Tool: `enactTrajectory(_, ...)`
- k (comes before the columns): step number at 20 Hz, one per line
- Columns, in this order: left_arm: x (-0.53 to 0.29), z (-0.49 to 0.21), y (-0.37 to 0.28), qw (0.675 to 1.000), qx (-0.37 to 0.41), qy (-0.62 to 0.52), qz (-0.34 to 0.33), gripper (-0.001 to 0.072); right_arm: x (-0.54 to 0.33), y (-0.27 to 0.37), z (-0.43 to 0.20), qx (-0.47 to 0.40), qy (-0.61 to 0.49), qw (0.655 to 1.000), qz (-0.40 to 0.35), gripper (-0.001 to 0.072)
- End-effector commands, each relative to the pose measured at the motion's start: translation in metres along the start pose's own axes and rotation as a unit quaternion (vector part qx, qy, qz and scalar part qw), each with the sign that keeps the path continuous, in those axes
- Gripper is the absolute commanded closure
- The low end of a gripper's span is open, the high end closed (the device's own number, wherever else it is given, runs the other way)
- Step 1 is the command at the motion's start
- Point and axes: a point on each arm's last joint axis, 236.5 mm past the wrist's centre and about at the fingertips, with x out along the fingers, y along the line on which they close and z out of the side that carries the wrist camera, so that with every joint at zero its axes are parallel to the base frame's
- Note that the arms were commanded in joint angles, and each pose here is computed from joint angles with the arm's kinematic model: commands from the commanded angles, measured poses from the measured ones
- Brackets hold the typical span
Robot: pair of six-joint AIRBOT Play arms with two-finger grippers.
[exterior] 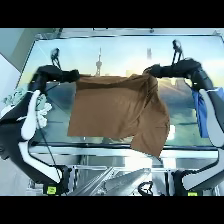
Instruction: Fold the shirts.
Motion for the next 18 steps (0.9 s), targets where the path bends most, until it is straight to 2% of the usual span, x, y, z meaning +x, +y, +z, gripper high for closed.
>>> enactTrajectory(1,0.053,-0.006,0.018,1.0,0.003,0.027,-0.002,0.0695,0.027,-0.032,0.004,0.019,-0.025,0.999,-0.028,0.0645)
enactTrajectory(2,0.051,0.003,0.013,1.0,0.01,0.025,-0.008,0.0695,0.022,-0.025,0.012,0.013,-0.03,0.999,-0.022,0.0464)
enactTrajectory(3,0.044,0.012,0.005,0.999,0.017,0.023,-0.016,0.0678,0.012,-0.017,0.022,0.004,-0.033,0.999,-0.014,0.0351)
enactTrajectory(5,0.021,0.031,-0.013,0.998,0.037,0.026,-0.035,0.0032,-0.025,-0.008,0.044,0.017,-0.041,0.999,-0.005,0.0341)
enactTrajectory(8,-0.037,0.044,-0.029,0.994,0.06,0.062,-0.06,0.0033,-0.11,-0.007,0.049,0.013,-0.013,1.0,0.002,0.0343)
enactTrajectory(10,-0.086,0.041,-0.015,0.995,0.044,0.074,-0.054,0.0034,-0.162,-0.038,0.009,0.031,0.062,0.997,-0.046,0.0343)
enactTrajectory(12,-0.126,0.007,0.015,0.992,0.007,0.121,-0.041,0.0045,-0.198,-0.076,-0.053,0.079,0.145,0.981,-0.097,0.0341)
enactTrajectory(13,-0.138,-0.025,0.032,0.986,-0.018,0.165,-0.03,0.0045,-0.208,-0.087,-0.083,0.108,0.168,0.975,-0.099,0.0299)
enactTrajectory(14,-0.15,-0.068,0.047,0.973,-0.049,0.222,-0.025,0.0045,-0.213,-0.096,-0.11,0.142,0.181,0.969,-0.096,0.015)
enactTrajectory(15,-0.158,-0.107,0.055,0.96,-0.081,0.266,-0.026,0.0046,-0.215,-0.101,-0.137,0.16,0.199,0.963,-0.086,0.0129)
enactTrajectory(18,-0.161,-0.197,0.065,0.933,-0.154,0.324,-0.035,0.0046,-0.205,-0.106,-0.197,0.182,0.254,0.948,-0.054,0.0132)
